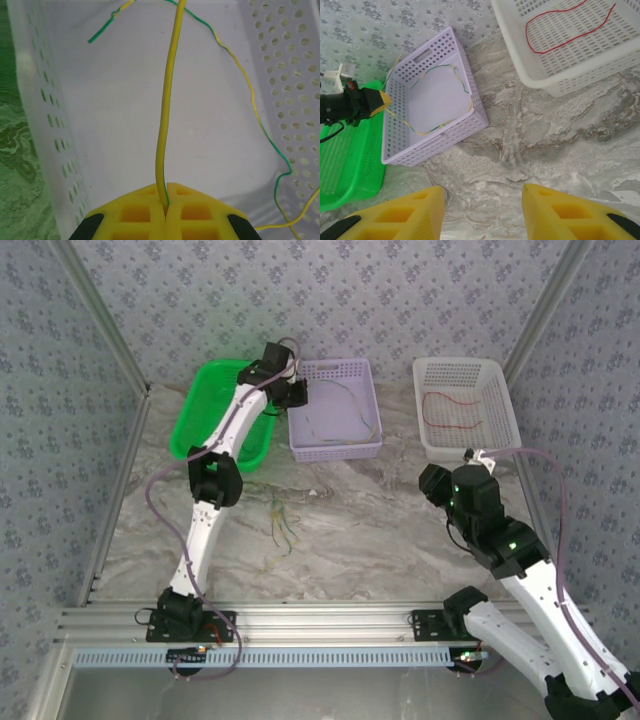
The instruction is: Untangle the cables
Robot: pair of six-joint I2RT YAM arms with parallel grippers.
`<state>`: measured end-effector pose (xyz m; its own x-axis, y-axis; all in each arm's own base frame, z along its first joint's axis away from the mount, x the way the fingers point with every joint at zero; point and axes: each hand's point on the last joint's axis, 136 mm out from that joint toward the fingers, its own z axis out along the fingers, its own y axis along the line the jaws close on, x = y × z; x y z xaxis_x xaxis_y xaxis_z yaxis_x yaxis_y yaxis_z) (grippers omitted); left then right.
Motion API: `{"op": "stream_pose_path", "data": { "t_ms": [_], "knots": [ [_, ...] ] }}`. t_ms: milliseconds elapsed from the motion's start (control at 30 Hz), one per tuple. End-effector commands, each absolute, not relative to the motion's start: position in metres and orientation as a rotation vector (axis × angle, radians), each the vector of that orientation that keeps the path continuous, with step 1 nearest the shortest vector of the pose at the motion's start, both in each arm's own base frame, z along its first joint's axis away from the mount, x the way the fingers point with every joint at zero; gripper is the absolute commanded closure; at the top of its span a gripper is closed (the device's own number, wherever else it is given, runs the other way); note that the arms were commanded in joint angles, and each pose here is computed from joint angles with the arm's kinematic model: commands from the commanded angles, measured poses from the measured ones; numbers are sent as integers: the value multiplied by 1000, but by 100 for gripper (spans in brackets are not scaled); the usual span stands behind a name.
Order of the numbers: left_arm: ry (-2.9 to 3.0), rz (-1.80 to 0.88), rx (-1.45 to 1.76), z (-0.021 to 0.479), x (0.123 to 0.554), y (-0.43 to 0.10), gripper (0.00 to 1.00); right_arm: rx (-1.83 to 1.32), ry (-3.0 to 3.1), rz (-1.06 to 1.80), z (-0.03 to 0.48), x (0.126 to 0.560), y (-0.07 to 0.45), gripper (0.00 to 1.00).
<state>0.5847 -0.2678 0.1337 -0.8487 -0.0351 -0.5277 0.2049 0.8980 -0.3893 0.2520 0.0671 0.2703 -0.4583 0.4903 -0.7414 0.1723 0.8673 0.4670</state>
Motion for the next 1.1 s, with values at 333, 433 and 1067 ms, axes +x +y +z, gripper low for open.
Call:
{"op": "stream_pose_path", "data": {
  "t_ms": [333,433,1067],
  "knots": [
    [2453,-566,230,170,572,-288,33,504,2048,235,272,270,36,51],
    [2418,-554,231,194,567,-289,23,508,2044,241,275,270,35,51],
    [2317,-377,80,306,522,-249,20,318,2072,331,287,261,62,55]
  ]
}}
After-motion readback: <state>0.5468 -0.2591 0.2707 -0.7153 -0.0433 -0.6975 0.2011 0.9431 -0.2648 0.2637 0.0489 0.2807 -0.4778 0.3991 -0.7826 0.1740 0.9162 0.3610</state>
